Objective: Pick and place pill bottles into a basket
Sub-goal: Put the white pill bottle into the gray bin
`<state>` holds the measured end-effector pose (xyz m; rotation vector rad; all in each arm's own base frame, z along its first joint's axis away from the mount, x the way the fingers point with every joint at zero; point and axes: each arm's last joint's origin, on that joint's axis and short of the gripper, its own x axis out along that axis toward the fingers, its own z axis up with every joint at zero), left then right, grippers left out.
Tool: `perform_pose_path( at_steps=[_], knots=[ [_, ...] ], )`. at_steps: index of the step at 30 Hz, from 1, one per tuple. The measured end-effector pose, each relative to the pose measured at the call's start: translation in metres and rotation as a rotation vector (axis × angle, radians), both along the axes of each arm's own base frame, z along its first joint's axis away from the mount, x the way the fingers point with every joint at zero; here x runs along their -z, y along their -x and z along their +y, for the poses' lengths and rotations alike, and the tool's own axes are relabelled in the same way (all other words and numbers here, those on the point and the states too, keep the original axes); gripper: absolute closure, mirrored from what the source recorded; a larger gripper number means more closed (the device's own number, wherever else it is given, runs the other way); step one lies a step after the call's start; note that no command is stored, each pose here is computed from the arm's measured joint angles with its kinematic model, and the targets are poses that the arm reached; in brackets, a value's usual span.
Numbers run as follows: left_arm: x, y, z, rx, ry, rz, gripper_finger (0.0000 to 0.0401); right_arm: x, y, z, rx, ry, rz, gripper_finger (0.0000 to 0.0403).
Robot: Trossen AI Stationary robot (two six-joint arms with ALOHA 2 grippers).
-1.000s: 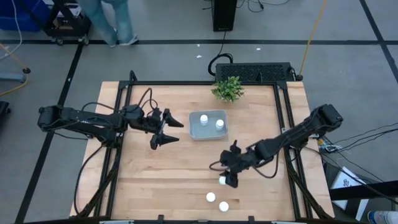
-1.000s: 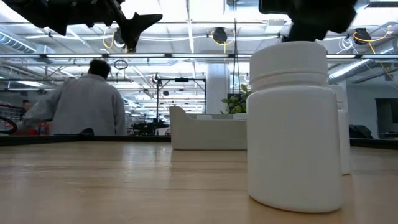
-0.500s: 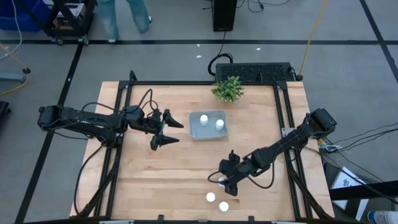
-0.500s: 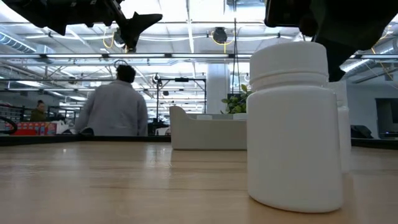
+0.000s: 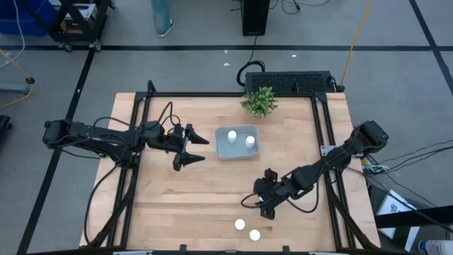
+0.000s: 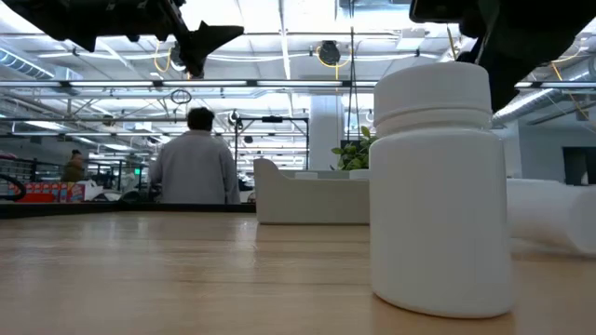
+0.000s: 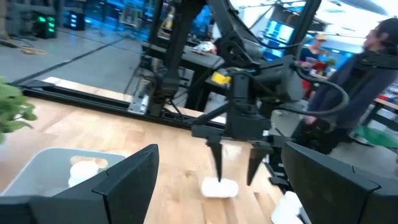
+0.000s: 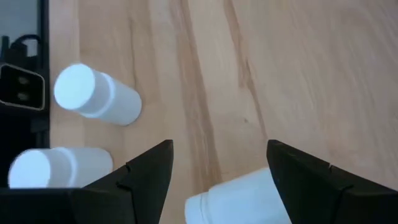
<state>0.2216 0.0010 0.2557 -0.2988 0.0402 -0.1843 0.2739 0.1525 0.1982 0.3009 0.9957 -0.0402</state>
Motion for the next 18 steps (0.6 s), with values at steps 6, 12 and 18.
perform_pose_path(
  at_steps=[6,12,18],
  knots=[
    [0.003,0.000,0.000,-0.061,-0.024,0.025,0.0054,0.003,0.007,-0.001,0.117,-0.022,0.063,0.0151],
    [0.006,0.000,0.000,-0.059,-0.037,0.057,0.0054,0.006,0.015,0.002,0.245,-0.115,0.168,0.0153],
    [0.006,0.000,-0.001,-0.051,-0.040,0.057,0.0054,0.013,0.023,-0.003,0.389,-0.121,0.285,0.0153]
  ],
)
